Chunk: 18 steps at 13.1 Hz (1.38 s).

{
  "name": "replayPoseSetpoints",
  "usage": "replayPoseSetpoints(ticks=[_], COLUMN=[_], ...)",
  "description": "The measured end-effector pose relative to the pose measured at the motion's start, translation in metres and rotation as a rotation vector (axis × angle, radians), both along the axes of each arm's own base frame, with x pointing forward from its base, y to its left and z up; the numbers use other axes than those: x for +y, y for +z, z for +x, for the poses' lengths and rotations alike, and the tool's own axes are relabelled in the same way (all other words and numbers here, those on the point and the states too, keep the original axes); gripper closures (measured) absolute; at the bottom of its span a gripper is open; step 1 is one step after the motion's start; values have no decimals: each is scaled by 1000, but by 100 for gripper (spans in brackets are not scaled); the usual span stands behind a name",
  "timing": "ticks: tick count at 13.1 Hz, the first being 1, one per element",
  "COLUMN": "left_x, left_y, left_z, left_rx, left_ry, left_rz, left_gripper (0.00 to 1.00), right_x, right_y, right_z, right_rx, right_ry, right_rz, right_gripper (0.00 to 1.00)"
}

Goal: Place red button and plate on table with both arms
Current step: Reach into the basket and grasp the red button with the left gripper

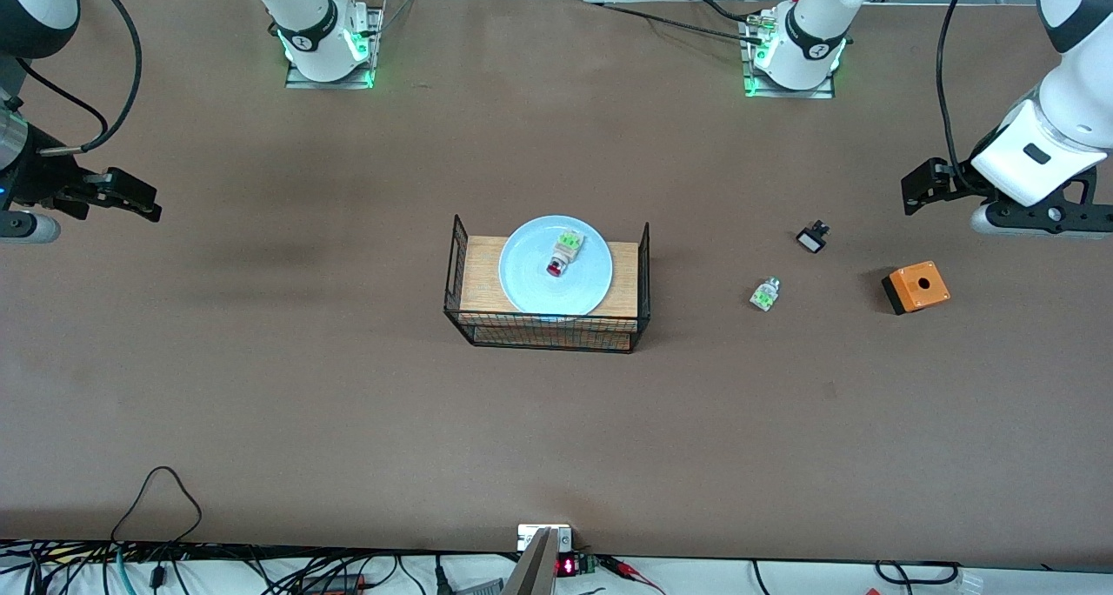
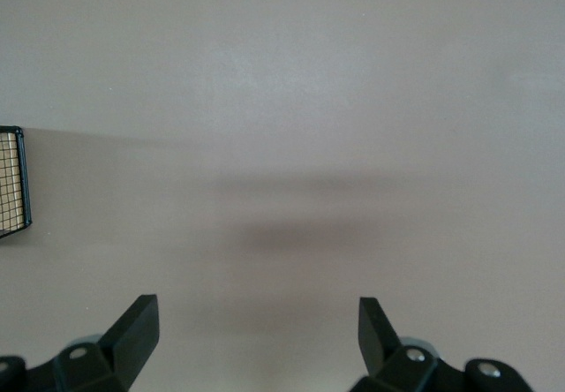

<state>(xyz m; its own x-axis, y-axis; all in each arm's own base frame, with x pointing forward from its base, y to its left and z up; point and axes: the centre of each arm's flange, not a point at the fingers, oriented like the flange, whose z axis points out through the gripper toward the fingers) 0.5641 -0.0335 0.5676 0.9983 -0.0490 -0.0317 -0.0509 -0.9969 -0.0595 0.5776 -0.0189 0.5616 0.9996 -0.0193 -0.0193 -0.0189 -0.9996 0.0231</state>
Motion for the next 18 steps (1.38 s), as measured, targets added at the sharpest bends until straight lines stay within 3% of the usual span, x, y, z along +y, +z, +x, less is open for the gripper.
replayPoseSetpoints(ticks=[7,9,11,13,14,16,18], left_x=[8,1,-16,-51,-74,-130,-188], left_y=[-5,-10,-18,-28,-33,-36,-21], left_z=[6,3,-2,-14,-18,-25,-29], left_rx=[27,77,147,262,301,323,296], left_ry=[15,8,4,-23,-57,-149,-222], left_rz=[1,-3,-94,-226,-251,-262,-254], left_gripper=[0,0,0,0,0,0,0], right_x=[0,0,0,0,0,0,0], right_y=[0,0,0,0,0,0,0], right_z=[0,0,0,0,0,0,0], right_rx=[0,0,0,0,0,0,0], right_ry=[0,0,0,0,0,0,0], right_rz=[0,0,0,0,0,0,0], right_gripper=[0,0,0,0,0,0,0])
